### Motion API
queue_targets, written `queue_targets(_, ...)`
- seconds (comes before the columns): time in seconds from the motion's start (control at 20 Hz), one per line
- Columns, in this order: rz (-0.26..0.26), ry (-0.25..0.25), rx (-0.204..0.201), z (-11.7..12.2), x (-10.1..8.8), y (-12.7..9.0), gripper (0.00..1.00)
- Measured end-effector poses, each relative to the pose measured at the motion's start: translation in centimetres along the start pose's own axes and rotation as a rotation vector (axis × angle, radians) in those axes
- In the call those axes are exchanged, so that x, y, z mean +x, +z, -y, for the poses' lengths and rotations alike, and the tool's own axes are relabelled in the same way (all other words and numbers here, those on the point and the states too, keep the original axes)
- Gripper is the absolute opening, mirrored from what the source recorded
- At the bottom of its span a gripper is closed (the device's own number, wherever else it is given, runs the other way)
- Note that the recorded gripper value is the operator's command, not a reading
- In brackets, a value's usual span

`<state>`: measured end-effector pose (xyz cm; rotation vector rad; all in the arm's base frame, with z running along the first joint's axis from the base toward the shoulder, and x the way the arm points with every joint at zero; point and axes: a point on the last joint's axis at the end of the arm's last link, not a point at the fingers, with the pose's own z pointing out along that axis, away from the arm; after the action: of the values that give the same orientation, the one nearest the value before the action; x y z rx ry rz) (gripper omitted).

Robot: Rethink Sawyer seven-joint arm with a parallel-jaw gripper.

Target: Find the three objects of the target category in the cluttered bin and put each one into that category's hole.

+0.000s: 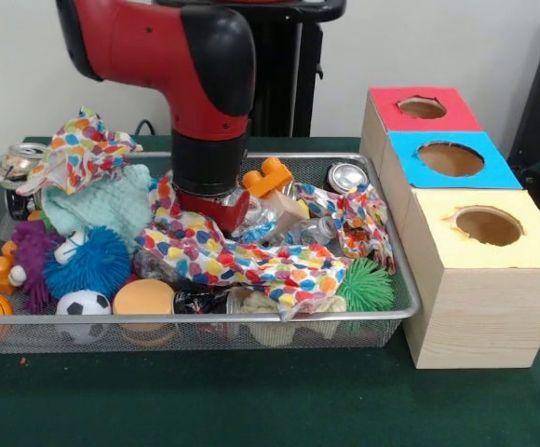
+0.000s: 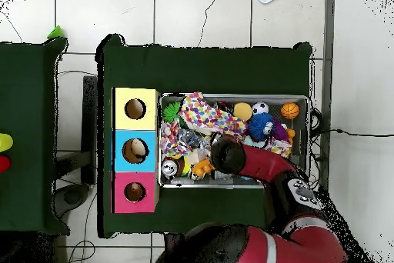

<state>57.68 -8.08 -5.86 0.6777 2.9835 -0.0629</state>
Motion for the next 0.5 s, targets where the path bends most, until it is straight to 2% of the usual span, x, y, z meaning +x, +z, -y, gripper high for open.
queue_targets(0.05,-0.038,0.044,-0.023,0.2,-0.4,0.0,0.00)
queue_targets(0.2,-0.088,0.098,-0.042,1.0,-0.7,0.0,0.00)
queue_targets(0.25,-0.140,0.143,-0.060,1.8,-0.8,0.1,0.00)
queue_targets(0.5,-0.235,0.215,-0.099,2.8,-0.7,0.3,0.00)
